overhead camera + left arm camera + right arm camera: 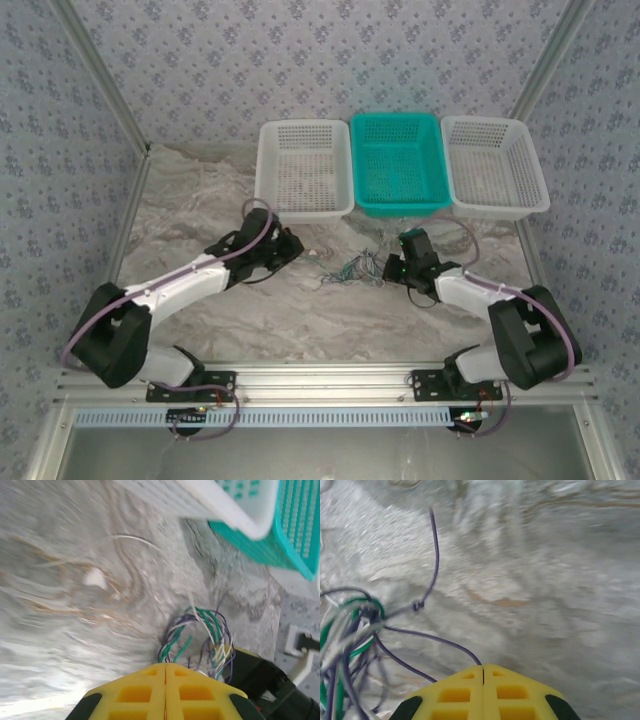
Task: Untangle the cables
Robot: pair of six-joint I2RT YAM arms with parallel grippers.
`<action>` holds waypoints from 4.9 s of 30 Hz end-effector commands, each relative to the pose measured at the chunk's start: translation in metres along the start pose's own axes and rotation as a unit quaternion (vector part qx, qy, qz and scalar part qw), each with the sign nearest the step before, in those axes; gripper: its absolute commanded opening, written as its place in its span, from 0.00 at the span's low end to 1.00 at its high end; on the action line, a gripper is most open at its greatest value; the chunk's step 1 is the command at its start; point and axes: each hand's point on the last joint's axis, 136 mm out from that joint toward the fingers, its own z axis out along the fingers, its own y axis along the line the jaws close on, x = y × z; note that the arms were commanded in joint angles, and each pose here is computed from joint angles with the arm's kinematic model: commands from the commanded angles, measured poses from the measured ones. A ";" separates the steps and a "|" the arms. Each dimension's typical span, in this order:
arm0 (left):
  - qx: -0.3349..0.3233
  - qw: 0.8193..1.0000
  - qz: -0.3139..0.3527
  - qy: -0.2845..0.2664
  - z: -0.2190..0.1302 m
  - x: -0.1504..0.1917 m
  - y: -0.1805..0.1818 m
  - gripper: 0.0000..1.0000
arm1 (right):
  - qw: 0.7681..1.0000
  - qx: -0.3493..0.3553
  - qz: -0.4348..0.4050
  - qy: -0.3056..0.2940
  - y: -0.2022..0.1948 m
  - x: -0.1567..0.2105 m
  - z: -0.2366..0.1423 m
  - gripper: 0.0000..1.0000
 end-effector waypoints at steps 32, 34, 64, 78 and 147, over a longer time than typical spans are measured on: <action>-0.027 0.977 0.212 0.005 -0.017 0.021 -0.026 0.00 | 0.972 -0.071 -0.190 0.121 0.158 0.021 -0.002 0.81; -0.037 0.976 0.214 0.002 -0.019 0.020 -0.022 0.00 | 0.967 -0.073 -0.193 0.151 0.158 0.034 0.012 0.81; -0.166 0.967 0.005 -0.191 -0.148 -0.072 0.104 0.00 | 0.984 0.001 0.142 0.112 -0.023 0.019 0.024 0.00; -0.032 0.990 0.064 -0.122 -0.114 -0.072 0.056 0.00 | 0.998 -0.010 0.014 0.057 0.003 0.002 -0.012 0.26; -0.258 0.946 -0.064 -0.186 -0.172 -0.103 0.187 0.00 | 0.917 0.108 0.383 0.038 -0.111 0.011 -0.051 0.00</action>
